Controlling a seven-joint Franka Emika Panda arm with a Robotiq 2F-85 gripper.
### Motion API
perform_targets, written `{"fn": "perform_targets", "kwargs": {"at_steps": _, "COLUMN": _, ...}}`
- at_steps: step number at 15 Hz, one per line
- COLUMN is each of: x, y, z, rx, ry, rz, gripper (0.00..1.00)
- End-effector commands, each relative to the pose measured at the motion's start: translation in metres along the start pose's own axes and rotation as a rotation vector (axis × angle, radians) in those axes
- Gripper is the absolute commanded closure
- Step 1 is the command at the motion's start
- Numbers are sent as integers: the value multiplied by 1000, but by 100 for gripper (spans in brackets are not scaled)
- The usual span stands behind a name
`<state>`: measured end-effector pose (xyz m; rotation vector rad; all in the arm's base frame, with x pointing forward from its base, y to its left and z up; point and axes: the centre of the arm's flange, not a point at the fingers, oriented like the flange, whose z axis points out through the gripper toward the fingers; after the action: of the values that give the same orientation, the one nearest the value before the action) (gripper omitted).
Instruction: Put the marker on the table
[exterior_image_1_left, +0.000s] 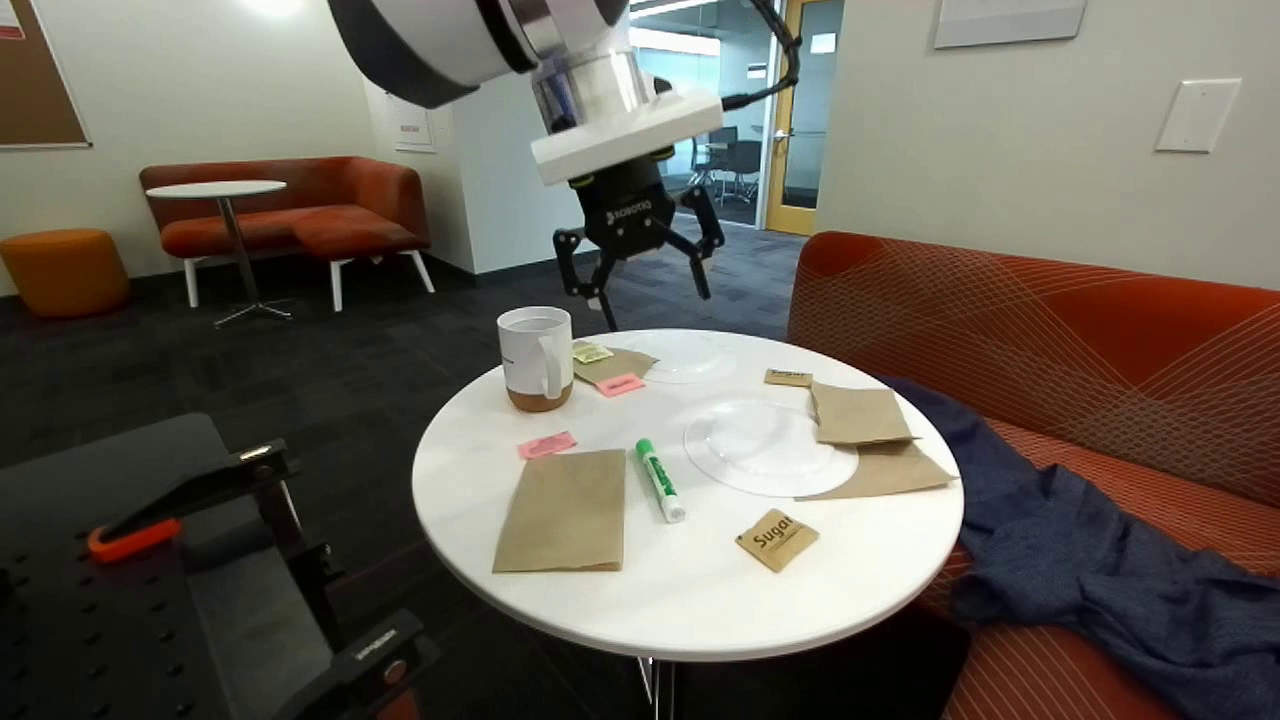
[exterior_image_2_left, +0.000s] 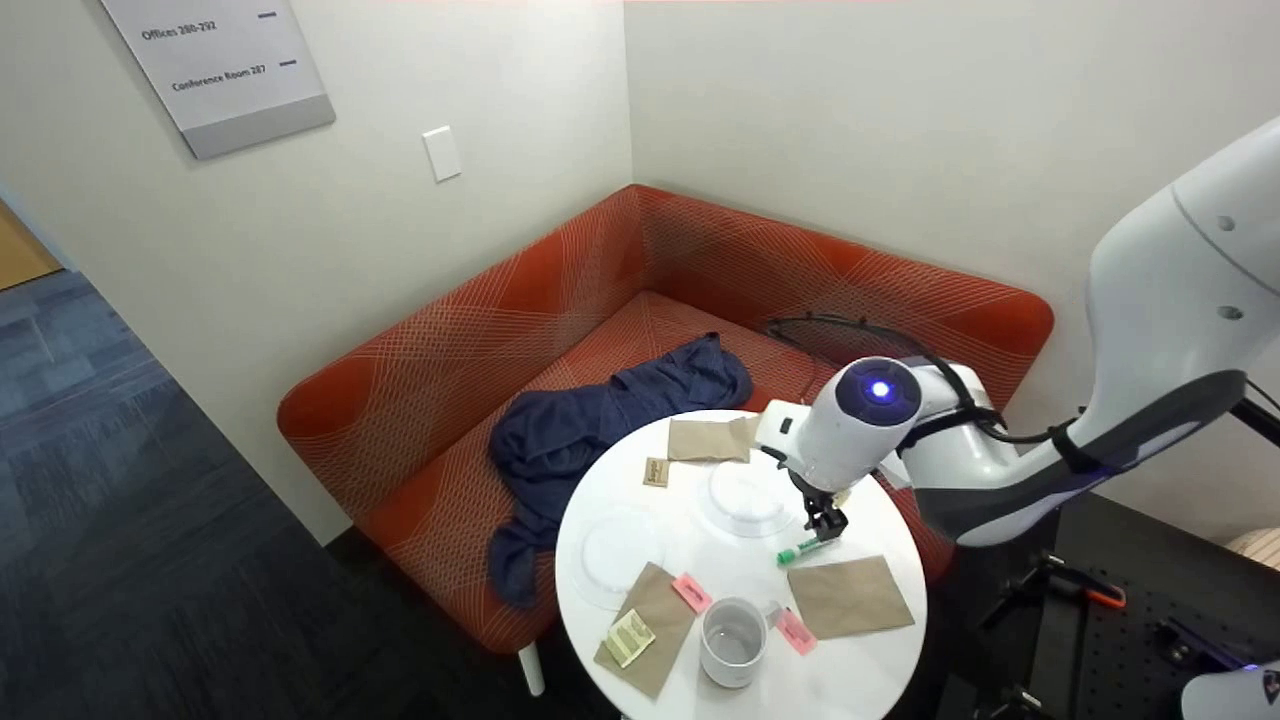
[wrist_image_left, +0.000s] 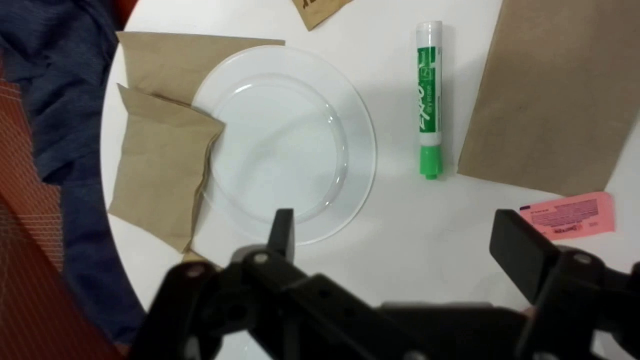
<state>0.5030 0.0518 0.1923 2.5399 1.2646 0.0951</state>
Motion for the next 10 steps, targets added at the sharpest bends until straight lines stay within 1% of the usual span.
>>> {"fn": "perform_targets", "kwargs": {"at_steps": 1, "x": -27, "y": -9, "z": -60, "rx": -50, "ry": 41, "rz": 29, "gripper": 0}}
{"fn": "perform_targets", "kwargs": {"at_steps": 3, "x": -35, "y": -12, "z": -82, "rx": -68, "ry": 70, "rz": 35, "gripper": 0}}
{"fn": "perform_targets", "kwargs": {"at_steps": 6, "x": -45, "y": -19, "z": -106, "rx": -75, "ry": 120, "rz": 34, "gripper": 0}}
{"fn": "perform_targets", "kwargs": {"at_steps": 7, "x": -28, "y": -6, "z": -80, "rx": -67, "ry": 87, "rz": 29, "gripper": 0}}
{"fn": "perform_targets", "kwargs": {"at_steps": 8, "x": -31, "y": -8, "z": -85, "rx": -72, "ry": 93, "rz": 31, "gripper": 0}}
{"fn": "perform_targets", "kwargs": {"at_steps": 10, "x": -31, "y": -8, "z": -85, "rx": -70, "ry": 91, "rz": 30, "gripper": 0}}
